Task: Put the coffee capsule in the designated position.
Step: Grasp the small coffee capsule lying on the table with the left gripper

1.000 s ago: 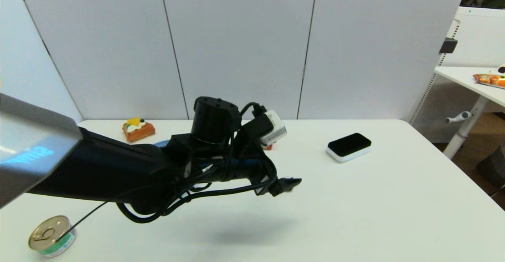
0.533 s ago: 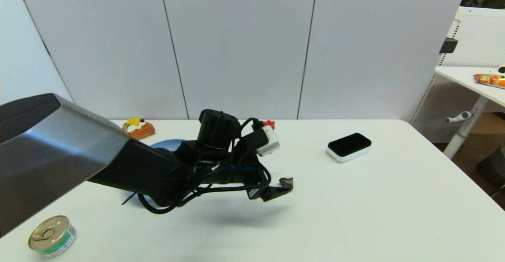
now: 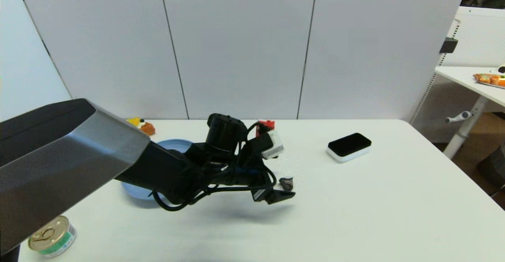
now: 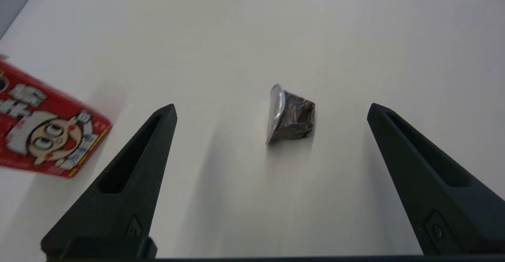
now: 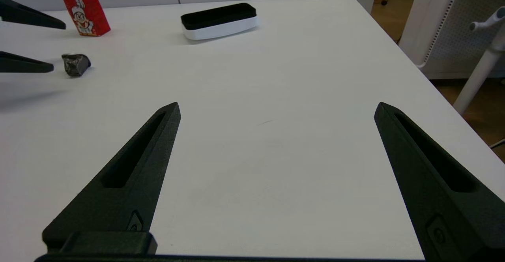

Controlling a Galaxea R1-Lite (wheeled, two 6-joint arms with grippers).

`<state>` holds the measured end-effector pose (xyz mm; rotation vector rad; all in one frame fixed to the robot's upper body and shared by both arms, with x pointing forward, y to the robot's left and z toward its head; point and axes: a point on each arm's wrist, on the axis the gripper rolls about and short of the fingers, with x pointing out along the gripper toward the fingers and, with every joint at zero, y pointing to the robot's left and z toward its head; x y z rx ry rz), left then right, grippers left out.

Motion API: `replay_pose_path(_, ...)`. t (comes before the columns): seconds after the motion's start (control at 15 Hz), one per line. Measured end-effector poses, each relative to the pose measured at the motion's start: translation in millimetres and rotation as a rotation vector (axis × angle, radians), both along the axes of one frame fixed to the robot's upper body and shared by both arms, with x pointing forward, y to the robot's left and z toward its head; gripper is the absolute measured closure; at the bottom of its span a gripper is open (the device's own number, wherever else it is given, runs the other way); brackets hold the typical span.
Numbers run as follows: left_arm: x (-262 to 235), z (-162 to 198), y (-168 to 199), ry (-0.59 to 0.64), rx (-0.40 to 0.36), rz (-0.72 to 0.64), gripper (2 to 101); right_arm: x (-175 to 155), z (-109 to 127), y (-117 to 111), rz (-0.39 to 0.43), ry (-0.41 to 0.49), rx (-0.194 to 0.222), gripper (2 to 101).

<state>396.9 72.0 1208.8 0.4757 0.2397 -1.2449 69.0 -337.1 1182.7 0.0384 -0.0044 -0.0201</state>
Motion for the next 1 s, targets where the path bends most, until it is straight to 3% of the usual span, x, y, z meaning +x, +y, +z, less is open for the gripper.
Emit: replay_pose_path(1.0,9.5,-21.0,-9.3,0.044,0.002,-0.043,5.4,0.0,0.0,0.0,0.000,0.000,0.000,5.0)
